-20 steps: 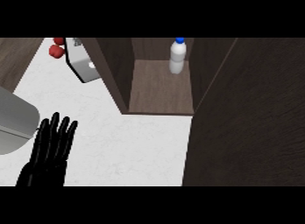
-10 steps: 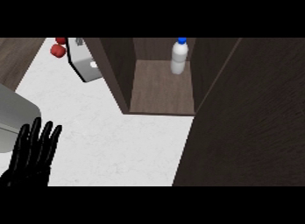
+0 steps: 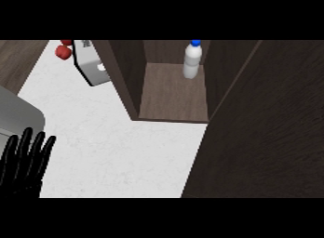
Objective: Pick up the bottled water, place it into the cabinet and close the cabinet
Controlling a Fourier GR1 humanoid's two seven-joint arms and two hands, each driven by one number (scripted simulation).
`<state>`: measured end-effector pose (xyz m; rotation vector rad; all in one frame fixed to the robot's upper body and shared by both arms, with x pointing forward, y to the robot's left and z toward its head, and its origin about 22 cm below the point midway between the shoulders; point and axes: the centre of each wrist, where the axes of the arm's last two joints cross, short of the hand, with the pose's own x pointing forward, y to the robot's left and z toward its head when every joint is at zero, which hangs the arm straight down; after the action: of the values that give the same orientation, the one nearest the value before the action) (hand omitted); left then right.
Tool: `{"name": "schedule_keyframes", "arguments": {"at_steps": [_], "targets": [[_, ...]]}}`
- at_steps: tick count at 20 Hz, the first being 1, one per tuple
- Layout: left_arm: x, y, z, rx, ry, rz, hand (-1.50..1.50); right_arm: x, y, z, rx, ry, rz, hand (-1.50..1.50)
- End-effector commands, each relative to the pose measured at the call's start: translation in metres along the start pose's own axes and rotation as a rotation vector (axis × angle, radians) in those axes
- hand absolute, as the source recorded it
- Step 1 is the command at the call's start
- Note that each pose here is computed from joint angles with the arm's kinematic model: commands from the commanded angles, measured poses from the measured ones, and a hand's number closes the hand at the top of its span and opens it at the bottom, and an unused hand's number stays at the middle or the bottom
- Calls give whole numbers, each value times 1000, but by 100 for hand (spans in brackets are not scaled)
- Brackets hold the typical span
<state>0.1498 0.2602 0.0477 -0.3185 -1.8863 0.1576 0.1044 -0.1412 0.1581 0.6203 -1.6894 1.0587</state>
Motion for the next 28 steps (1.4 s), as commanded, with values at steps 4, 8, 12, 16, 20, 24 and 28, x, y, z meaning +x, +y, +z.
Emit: {"name": "schedule_keyframes", "arguments": {"at_steps": [4, 8, 12, 16, 20, 24, 28], "targets": [[10, 7, -4, -16, -13, -7, -150, 8, 8, -36, -88, -68, -30, 150], [8, 8, -4, -30, -21, 4, -150, 3, 4, -41, -74, -61, -23, 150], [7, 13, 3, -21, -13, 4, -150, 4, 2, -39, -80, -68, -27, 150], [14, 16, -4, -33, -19, 16, -150, -1, -1, -40, -77, -62, -70, 150], [10, 14, -2, -41, -24, 27, -150, -6, -1, -41, -65, -73, -127, 150], [16, 16, -5, -73, -37, 20, -150, -20, 9, -48, 81, -30, -261, 150], [15, 14, -7, -116, -32, 43, -150, -37, 19, -49, 225, 15, -438, 150]]}}
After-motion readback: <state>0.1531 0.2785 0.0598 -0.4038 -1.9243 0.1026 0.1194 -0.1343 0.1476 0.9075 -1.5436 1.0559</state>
